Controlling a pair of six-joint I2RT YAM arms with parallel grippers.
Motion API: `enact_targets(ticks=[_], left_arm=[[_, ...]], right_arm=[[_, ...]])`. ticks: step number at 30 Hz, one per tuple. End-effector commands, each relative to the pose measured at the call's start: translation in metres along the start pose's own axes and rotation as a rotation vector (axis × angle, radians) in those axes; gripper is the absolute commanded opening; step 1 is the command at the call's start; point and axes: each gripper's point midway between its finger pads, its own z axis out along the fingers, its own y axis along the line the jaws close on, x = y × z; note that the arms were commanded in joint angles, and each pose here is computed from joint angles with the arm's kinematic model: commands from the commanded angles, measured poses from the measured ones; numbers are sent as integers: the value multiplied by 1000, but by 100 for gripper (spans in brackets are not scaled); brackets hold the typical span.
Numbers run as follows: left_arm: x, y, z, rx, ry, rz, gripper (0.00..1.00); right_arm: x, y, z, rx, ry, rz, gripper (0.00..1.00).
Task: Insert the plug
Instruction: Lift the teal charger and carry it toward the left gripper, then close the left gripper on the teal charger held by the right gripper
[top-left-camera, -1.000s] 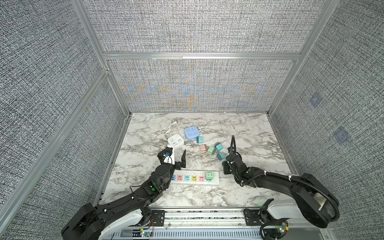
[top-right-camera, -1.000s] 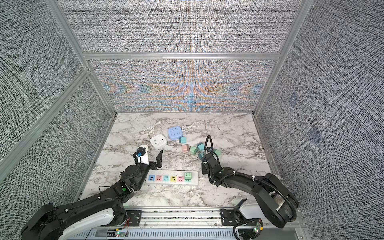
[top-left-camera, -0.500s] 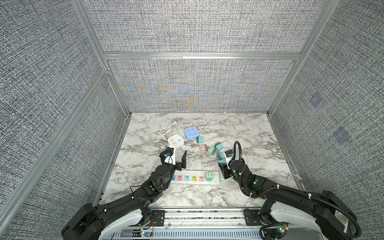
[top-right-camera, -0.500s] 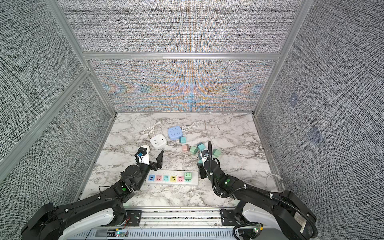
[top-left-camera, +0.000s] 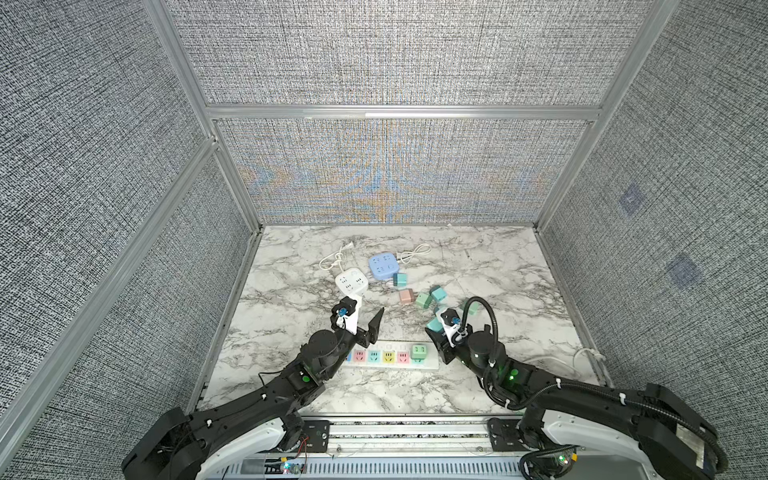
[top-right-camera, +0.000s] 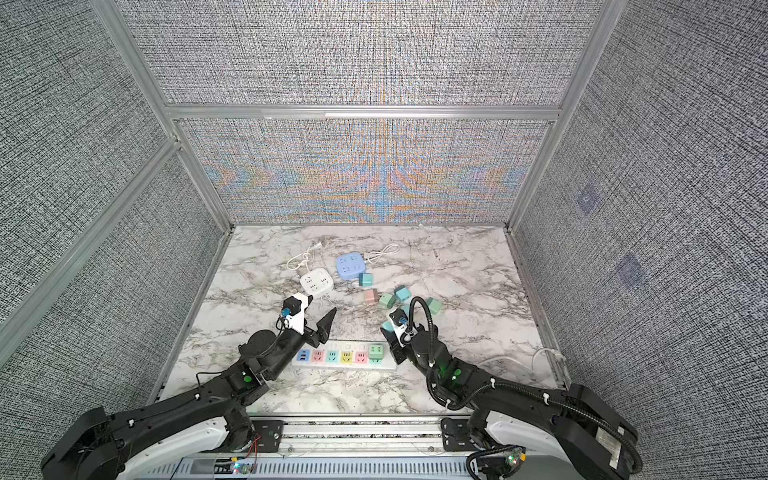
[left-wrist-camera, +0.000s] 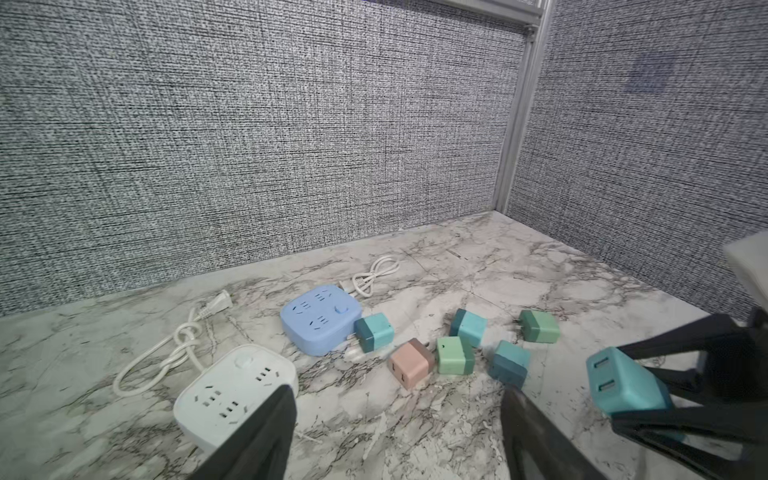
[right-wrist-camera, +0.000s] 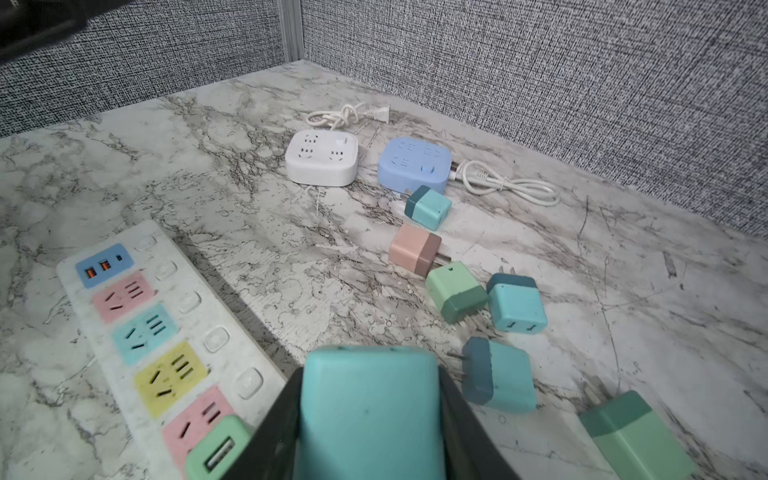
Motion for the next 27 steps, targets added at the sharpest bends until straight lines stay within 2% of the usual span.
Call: enact_targets(ticks=[1, 12, 20, 27], left_arm=[[-16, -20, -1, 111, -52, 9, 77], [-17, -77, -9, 447, -63, 74, 74], [-3, -98, 3, 555, 26, 69, 71], [3, -113, 5, 641, 80, 49, 70]], right_arm=[[-28, 8, -3, -37, -127, -69, 0], [-48, 37, -9, -133, -318, -309, 0], [-62, 55, -7, -143, -375, -429, 0], [-79, 43, -16, -40, -454, -544, 0]])
